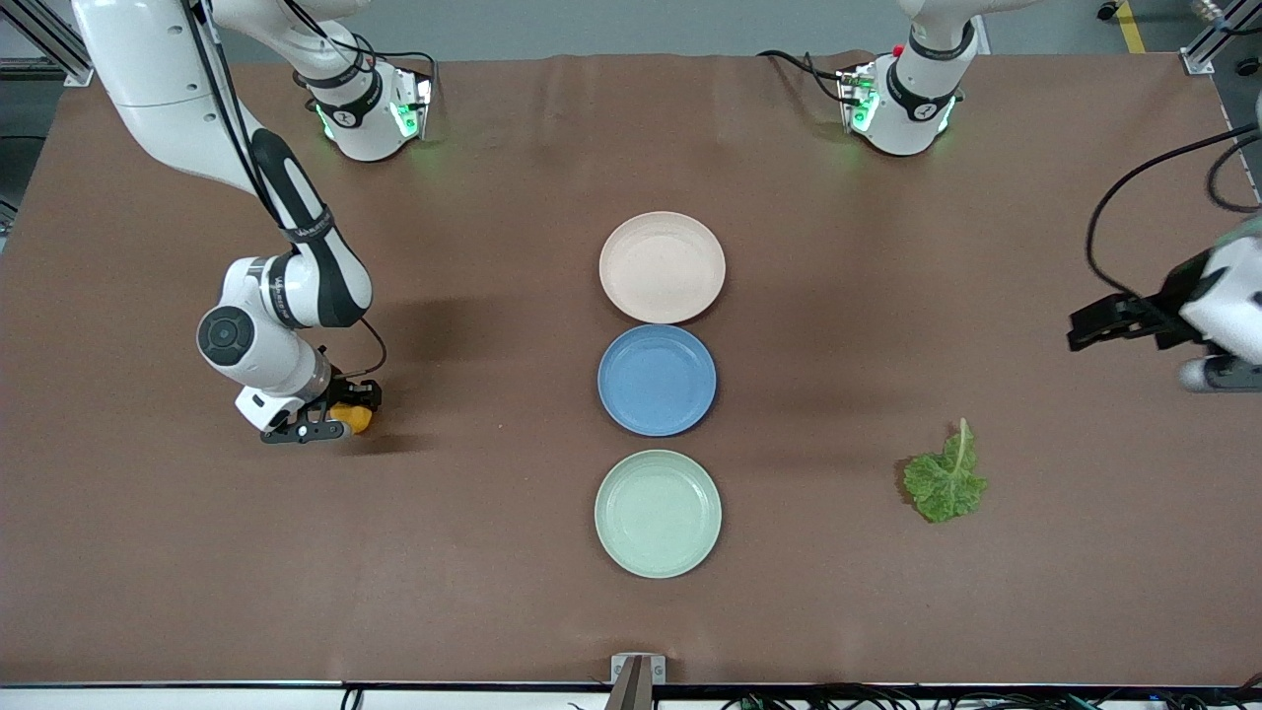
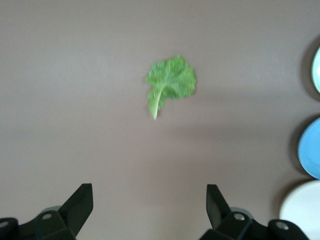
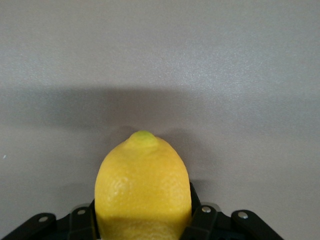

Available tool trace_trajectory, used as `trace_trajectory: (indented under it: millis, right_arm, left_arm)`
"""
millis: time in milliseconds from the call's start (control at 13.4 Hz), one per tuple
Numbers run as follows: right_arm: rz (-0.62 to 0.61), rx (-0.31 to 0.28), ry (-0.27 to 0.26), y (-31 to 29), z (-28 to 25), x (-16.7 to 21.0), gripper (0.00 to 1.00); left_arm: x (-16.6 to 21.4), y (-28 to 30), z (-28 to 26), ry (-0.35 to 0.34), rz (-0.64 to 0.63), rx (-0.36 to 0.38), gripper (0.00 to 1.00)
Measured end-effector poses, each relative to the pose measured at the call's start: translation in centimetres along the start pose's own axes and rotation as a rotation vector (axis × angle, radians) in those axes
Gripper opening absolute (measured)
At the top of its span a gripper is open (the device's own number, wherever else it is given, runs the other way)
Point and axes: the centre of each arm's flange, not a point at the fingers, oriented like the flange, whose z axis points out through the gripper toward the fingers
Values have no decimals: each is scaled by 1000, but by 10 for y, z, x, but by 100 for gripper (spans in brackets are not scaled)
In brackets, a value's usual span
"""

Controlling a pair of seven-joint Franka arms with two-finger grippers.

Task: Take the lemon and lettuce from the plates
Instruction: 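Lower the lemon to the table and open the right gripper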

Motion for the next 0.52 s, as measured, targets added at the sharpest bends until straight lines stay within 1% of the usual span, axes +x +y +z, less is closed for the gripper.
trace_trajectory:
  millis: [75, 224, 299, 373, 522]
  right_arm:
    - [1, 0, -2, 1, 0, 0, 61]
    - [2, 0, -4, 1, 0, 0, 61]
    - [3, 0, -5, 2, 0, 0, 67]
    - [5, 0, -2, 3, -1, 1, 75]
    - [9, 2, 5, 5, -14, 12, 97]
  left_arm:
    - [-6, 1, -9, 3, -1, -1, 100]
    - [-25, 34, -28, 15, 2, 7, 100]
    - [-36, 50, -34, 24, 7, 22, 100]
    - [-45, 58, -37, 26, 11, 40, 100]
    - [-56, 57, -35, 15, 7, 57, 100]
